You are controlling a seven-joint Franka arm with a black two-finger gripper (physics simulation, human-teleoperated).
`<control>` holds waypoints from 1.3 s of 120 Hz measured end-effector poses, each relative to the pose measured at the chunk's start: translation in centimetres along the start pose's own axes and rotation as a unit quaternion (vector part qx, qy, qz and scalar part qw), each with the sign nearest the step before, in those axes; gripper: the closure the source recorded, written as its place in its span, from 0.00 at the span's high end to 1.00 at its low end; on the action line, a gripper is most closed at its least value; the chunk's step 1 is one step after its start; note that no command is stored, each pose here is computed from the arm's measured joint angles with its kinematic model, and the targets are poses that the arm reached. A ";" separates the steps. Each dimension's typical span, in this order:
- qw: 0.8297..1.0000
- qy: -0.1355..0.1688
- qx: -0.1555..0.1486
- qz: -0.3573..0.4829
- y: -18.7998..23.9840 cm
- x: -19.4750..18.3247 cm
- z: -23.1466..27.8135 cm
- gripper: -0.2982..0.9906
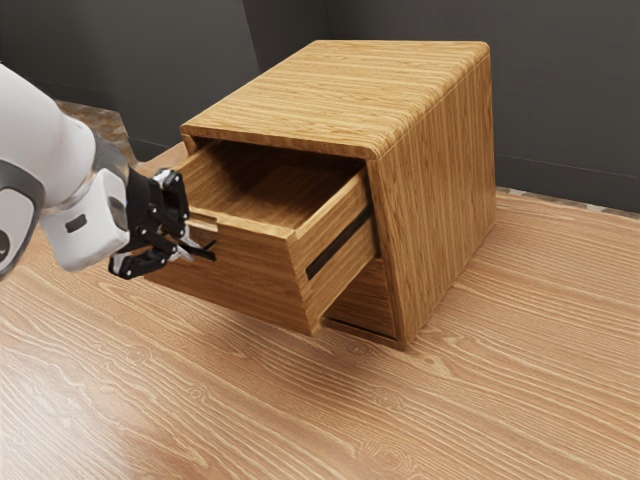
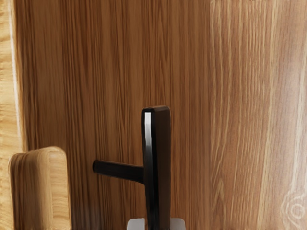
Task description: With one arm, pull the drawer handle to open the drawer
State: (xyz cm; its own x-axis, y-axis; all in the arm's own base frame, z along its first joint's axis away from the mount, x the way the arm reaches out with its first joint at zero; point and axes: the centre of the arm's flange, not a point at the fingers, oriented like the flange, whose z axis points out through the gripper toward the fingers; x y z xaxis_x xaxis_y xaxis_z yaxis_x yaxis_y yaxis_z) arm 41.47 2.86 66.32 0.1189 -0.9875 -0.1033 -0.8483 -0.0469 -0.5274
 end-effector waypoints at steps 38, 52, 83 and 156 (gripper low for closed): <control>1.000 -0.008 -0.003 -0.010 2.6 -0.5 -1.1 0.16; 1.000 -0.011 -0.003 -0.014 3.3 -0.6 -1.8 0.16; 1.000 -0.013 -0.011 -0.021 4.1 -0.6 -2.0 0.16; 0.998 0.006 0.044 -0.048 -3.2 -0.5 -19.4 0.39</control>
State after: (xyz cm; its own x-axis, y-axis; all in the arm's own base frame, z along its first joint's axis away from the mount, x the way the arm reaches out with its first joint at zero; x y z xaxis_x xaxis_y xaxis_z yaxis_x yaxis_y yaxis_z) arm 34.15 0.57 84.43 0.1913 -0.9808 -0.0381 -0.7845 -0.1294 -0.6065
